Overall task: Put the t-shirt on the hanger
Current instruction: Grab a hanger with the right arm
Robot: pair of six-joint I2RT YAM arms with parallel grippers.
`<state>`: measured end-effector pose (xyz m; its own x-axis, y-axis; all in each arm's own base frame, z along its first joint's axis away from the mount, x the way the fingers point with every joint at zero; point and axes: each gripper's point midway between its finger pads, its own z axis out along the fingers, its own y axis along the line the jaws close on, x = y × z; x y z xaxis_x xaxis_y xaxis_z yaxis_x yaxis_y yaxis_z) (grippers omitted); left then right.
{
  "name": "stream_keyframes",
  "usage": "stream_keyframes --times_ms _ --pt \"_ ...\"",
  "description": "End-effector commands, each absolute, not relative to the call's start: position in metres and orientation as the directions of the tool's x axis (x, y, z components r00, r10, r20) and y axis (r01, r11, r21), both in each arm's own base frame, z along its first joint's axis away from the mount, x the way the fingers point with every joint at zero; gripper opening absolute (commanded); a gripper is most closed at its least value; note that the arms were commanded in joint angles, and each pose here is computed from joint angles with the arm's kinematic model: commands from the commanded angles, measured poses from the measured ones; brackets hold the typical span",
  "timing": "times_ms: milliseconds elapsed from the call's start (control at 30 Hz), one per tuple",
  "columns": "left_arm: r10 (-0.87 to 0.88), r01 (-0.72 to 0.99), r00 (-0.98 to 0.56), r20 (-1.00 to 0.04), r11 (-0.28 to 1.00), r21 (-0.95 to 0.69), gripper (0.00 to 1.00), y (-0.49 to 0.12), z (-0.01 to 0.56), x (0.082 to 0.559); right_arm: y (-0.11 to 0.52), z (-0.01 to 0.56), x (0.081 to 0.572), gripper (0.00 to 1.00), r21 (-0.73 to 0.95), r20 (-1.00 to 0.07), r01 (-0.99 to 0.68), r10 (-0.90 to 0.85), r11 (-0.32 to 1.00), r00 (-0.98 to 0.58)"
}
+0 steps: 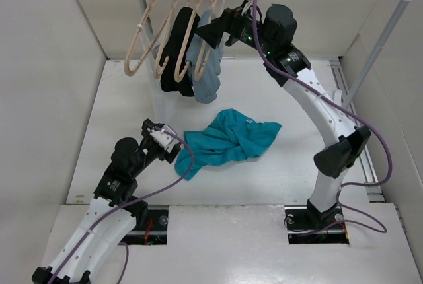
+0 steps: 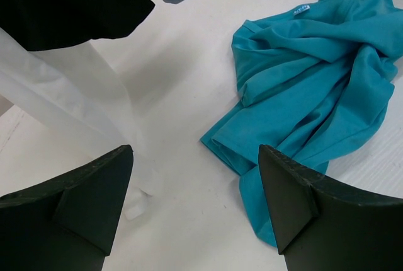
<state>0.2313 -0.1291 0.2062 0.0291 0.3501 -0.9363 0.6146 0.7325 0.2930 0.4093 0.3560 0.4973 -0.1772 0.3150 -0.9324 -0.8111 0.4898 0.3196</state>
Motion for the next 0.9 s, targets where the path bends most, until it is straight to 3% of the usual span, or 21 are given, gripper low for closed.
stream_keyframes --times_ms 0,267,300,400,700,867 --pt "0.334 0.605 0.065 -0.940 0.737 0.303 0.78 -0.131 0.214 0.233 0.364 0.543 0.395 0.96 0.272 -0.915 -0.867 0.390 0.417 -0.099" --pt "0.342 0.590 0.051 -0.938 0.748 0.304 0.78 -0.126 0.210 0.232 0.363 0.519 0.406 0.69 0.344 -0.895 -0.850 0.414 0.399 -0.168" --pt "0.342 0.590 0.051 -0.938 0.748 0.304 0.78 -0.126 0.210 0.232 0.361 0.524 0.401 0.56 0.336 -0.895 -0.857 0.414 0.390 -0.163" --pt "0.342 0.590 0.051 -0.938 0.748 0.304 0.78 -0.126 0.210 0.232 0.360 0.530 0.387 0.41 0.315 -0.900 -0.880 0.406 0.356 -0.158" --pt "0.342 0.590 0.051 -0.938 0.748 0.304 0.81 -0.128 0.212 0.236 0.341 0.537 0.367 0.25 0.303 -0.902 -0.884 0.406 0.355 -0.146" --pt "0.354 0.593 0.045 -0.934 0.743 0.310 0.82 -0.128 0.212 0.238 0.328 0.542 0.360 0.08 0.282 -0.907 -0.890 0.401 0.359 -0.126"
